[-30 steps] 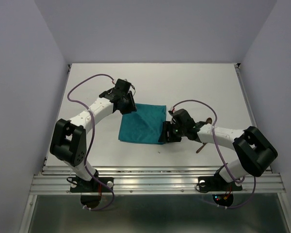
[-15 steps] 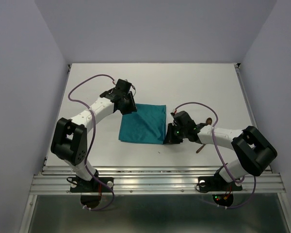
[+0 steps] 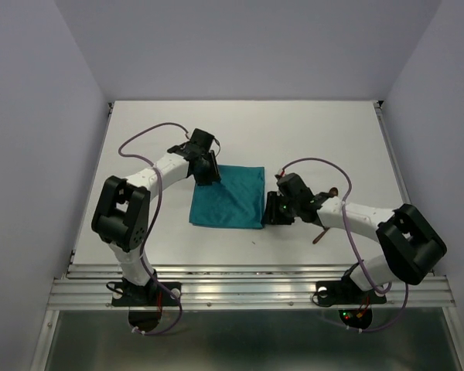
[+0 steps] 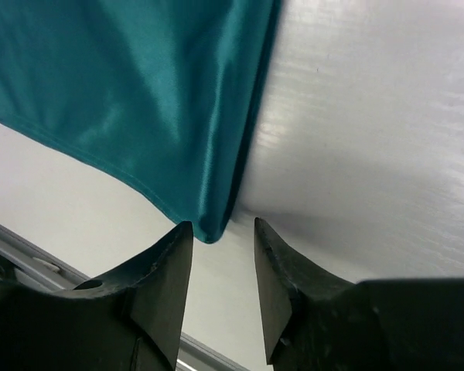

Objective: Fold the napkin into a case and place the utensils inside
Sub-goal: Smooth out the lower triangle-folded napkin at the center of the board, then move the lower triangle-folded napkin to the center of the board.

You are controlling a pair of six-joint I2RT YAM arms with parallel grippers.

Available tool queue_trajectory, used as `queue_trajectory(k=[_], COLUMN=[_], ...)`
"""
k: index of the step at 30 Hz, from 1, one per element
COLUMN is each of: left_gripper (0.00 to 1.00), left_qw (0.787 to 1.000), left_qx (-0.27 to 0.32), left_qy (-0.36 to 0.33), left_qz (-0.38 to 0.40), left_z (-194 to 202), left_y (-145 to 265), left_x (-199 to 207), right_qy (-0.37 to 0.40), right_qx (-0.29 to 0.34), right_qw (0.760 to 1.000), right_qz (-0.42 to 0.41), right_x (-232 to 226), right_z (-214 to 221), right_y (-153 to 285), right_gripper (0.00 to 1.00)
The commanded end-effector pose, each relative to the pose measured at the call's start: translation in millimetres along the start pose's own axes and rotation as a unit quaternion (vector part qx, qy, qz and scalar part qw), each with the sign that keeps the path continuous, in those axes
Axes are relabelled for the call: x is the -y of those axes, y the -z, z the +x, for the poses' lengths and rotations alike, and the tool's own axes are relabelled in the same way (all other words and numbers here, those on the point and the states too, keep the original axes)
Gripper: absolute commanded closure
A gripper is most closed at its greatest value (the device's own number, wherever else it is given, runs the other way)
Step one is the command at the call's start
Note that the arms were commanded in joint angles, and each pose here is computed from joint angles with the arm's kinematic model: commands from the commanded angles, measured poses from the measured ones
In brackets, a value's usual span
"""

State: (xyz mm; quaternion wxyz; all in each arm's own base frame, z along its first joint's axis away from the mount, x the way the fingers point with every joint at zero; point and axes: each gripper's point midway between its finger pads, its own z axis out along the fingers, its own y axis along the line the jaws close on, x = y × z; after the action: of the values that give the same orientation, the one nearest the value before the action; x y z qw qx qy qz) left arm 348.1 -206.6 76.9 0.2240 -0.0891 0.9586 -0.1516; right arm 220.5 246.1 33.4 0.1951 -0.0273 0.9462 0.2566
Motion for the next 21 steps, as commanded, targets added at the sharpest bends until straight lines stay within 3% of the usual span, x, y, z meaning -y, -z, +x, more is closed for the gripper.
queue_trajectory(k=[1, 4, 5, 6, 8, 10, 21], left_gripper=[0.58, 0.62, 0.68, 0.72, 0.93, 1.00, 1.00], left_qw=[0.999, 0.999, 0.999, 0.999, 0.998, 0.997, 0.998], left_qx=[0.028, 0.036, 0.042, 0.044, 0.052, 0.058, 0.016], left_qy=[-0.011, 0.004, 0.015, 0.024, 0.036, 0.044, 0.058], left_qz=[0.015, 0.005, 0.008, 0.008, 0.014, 0.015, -0.033], left_z=[-27, -41, -49, -53, -65, -77, -63], left_y=[-1, -10, -13, -15, -20, -23, -86], left_x=[14, 9, 6, 4, 4, 2, -25], right_qy=[0.017, 0.009, 0.009, 0.012, 0.015, 0.012, -0.006], right_qx=[0.067, 0.114, 0.110, 0.107, 0.096, 0.088, 0.034], right_qw=[0.998, 0.993, 0.994, 0.994, 0.995, 0.996, 0.999], right_qz=[-0.004, 0.007, 0.006, 0.001, -0.019, -0.022, 0.038], right_x=[-22, -26, -28, -31, -40, -40, 2], right_z=[-44, -71, -73, -75, -76, -74, -37], right_y=[19, 21, 14, 11, 0, -8, -44], right_gripper=[0.57, 0.77, 0.88, 0.92, 0.97, 0.98, 0.99])
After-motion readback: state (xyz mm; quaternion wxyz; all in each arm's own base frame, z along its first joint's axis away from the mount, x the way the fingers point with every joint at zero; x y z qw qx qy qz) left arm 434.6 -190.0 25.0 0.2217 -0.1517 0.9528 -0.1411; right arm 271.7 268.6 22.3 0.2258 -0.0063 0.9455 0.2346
